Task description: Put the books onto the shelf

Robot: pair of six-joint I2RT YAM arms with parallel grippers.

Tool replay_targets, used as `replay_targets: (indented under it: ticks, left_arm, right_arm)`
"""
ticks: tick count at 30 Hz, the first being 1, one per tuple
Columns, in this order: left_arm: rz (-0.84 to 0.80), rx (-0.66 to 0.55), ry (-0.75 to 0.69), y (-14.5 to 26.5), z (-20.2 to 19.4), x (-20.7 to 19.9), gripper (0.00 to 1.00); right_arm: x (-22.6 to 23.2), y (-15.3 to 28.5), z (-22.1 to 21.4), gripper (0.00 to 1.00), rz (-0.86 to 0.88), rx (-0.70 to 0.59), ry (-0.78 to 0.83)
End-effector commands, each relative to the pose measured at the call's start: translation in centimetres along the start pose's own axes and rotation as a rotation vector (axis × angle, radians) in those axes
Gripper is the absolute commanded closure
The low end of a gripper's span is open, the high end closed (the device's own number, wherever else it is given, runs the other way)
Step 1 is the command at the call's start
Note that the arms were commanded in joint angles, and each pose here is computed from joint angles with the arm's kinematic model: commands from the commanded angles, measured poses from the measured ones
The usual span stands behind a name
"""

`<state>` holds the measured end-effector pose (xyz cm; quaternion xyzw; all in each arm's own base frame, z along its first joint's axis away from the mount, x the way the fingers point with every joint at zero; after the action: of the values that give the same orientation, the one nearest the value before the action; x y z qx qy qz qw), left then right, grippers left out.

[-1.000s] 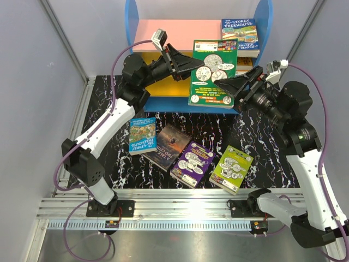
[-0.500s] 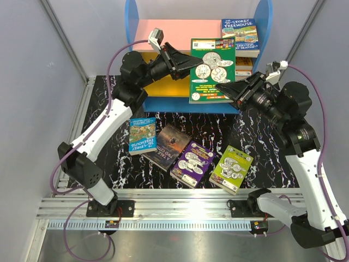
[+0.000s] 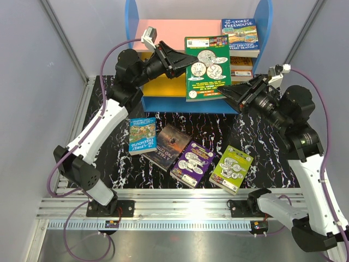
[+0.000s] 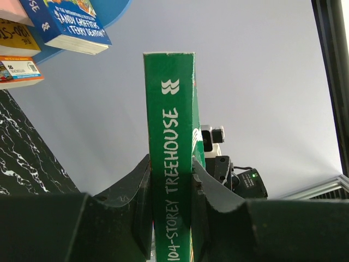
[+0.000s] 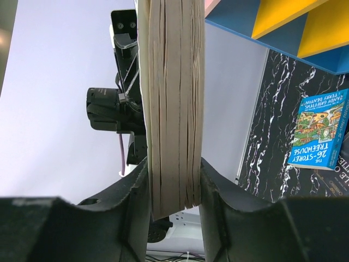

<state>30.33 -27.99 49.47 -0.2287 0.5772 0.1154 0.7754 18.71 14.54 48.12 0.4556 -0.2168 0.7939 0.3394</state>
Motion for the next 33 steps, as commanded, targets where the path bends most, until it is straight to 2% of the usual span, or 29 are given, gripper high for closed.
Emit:
replay_targets:
  ticks: [1, 12, 15, 18, 20, 21, 24, 26, 31, 33]
  left_arm:
    - [-0.115, -0.08, -0.103, 1.2, 0.8, -4.6, 1.0]
    - [-0.099, -0.056, -0.078, 1.5, -0.6, -3.8, 1.0]
    - [-0.089, -0.066, -0.072, 1.9, -0.7, -3.6, 1.0]
    - [-0.091, -0.058, -0.073, 2.0, -0.9, -3.6, 1.0]
    - [-0.099, -0.043, -0.086, 2.1, -1.1, -3.7, 1.0]
    - [-0.1, -0.036, -0.094, 2.1, -1.2, -3.7, 0.99]
    - [-0.058, -0.059, -0.151, 2.6, -0.9, -3.7, 0.87]
    - [-0.045, -0.072, -0.182, 3.2, -0.8, -4.1, 0.68]
    - [-0.027, -0.064, -0.209, 3.7, -0.5, -3.8, 0.43]
    - [-0.028, -0.064, -0.214, 4.1, -0.6, -3.8, 0.29]
  right_arm:
    - [1.4, 0.9, 0.3, 0.58, 0.051, -0.033, 0.028]
    - [0.5, -0.5, 1.1, 0.55, 0.016, -0.075, 0.031]
    - [0.5, -1.0, 1.4, 0.66, 0.015, -0.079, 0.038]
    - [0.7, -1.2, 1.6, 0.82, 0.015, -0.08, 0.048]
    - [1.0, -1.1, 2.0, 0.99, 0.0, -0.095, 0.069]
    - [1.3, -1.0, 2.2, 1.0, -0.006, -0.104, 0.081]
    - [2.5, -1.2, 3.6, 1.0, -0.036, -0.136, 0.142]
    - [4.6, -0.8, 4.9, 1.0, -0.023, -0.172, 0.189]
    - [6.1, -2.8, 8.0, 1.0, -0.036, -0.212, 0.276]
    - [6.8, -3.3, 9.2, 1.0, -0.022, -0.224, 0.296]
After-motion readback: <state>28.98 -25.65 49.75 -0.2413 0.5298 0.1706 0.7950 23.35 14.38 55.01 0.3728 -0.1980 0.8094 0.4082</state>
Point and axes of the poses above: each gripper's point midway between its finger pads, its own y axis back along the fingers, its own x axis along the line the jaws close on, z = x × y, the point moved 7 cm from there along y, back along the fingers, and after that the axes turned 8 degrees about y, right-handed, at the moved point
